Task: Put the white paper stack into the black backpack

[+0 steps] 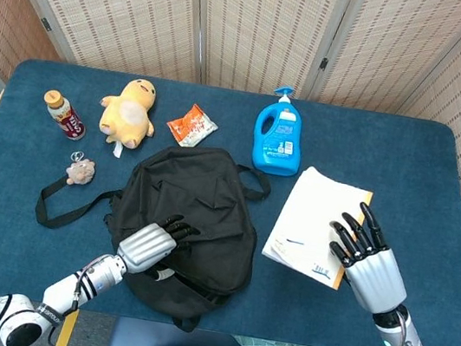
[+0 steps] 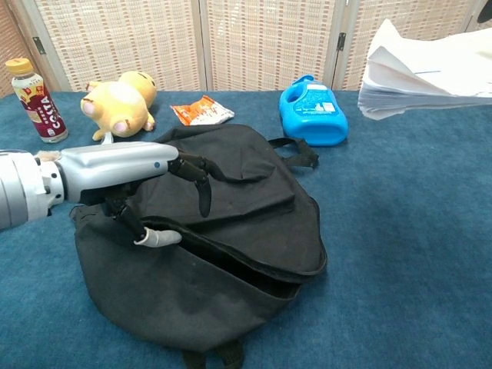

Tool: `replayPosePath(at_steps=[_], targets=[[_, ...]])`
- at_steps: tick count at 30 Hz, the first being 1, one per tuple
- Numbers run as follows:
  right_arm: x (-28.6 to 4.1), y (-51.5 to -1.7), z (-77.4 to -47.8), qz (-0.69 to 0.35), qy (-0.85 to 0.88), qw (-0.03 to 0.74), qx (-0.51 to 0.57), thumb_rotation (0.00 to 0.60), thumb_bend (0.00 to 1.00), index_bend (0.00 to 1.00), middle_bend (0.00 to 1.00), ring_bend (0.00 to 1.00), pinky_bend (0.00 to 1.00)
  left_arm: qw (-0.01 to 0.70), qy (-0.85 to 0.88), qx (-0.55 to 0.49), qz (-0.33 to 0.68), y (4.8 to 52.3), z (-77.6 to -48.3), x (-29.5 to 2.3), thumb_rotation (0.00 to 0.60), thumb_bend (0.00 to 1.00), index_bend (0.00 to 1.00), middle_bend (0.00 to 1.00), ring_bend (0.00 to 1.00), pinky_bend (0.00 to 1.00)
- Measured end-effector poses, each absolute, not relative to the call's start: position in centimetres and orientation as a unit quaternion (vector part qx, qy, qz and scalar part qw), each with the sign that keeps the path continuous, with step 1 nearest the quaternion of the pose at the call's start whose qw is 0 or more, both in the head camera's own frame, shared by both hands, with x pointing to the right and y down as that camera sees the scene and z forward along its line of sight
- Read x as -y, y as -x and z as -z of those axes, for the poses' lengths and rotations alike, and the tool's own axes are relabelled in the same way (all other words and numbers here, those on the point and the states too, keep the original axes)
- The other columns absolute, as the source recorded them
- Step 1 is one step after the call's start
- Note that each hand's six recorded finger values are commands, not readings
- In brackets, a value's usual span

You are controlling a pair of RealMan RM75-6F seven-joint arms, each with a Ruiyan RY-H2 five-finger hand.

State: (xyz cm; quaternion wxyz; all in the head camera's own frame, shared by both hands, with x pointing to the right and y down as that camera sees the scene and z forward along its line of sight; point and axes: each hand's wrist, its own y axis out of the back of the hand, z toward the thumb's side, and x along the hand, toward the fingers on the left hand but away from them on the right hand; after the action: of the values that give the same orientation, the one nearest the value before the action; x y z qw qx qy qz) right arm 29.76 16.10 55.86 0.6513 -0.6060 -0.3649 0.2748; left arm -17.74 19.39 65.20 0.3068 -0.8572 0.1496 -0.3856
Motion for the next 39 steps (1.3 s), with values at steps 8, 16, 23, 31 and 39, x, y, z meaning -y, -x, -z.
replayPosePath(at_steps=[8, 16, 23, 31, 39], targets=[[-16.2, -29.8, -55.9, -0.275, 0.606, 0.65, 0.366, 0.6, 0.43, 0.7, 0.4, 0.27, 0.07, 0.304, 0.855, -0.162, 0.388, 17.8, -65.8, -19.5, 0.6, 0.44, 0.56, 0.27, 0.22, 0.0], [-16.2, -29.8, -55.9, -0.275, 0.607, 0.649, 0.368, 0.6, 0.43, 0.7, 0.4, 0.27, 0.07, 0.298, 0.854, -0.168, 0.393, 18.1, -66.7, -19.9, 0.6, 0.57, 0.63, 0.31, 0.24, 0.0], [-16.3, -30.2, -55.6, -0.271, 0.607, 0.645, 0.378, 0.6, 0.43, 0.7, 0.4, 0.27, 0.07, 0.283, 0.852, -0.202, 0.391, 18.8, -66.8, -19.7, 0.6, 0.59, 0.65, 0.32, 0.25, 0.0], [-17.3, -29.7, -54.4, -0.236, 0.619, 0.641, 0.388, 0.6, 0.44, 0.7, 0.4, 0.27, 0.07, 0.226, 0.847, -0.298, 0.378, 20.5, -66.1, -16.4, 0.6, 0.6, 0.64, 0.32, 0.23, 0.0], [-19.2, -28.0, -52.9, -0.176, 0.652, 0.625, 0.392, 0.6, 0.43, 0.7, 0.41, 0.28, 0.09, 0.171, 0.812, -0.392, 0.396, 23.2, -66.8, -10.4, 0.6, 0.6, 0.62, 0.32, 0.21, 0.0]])
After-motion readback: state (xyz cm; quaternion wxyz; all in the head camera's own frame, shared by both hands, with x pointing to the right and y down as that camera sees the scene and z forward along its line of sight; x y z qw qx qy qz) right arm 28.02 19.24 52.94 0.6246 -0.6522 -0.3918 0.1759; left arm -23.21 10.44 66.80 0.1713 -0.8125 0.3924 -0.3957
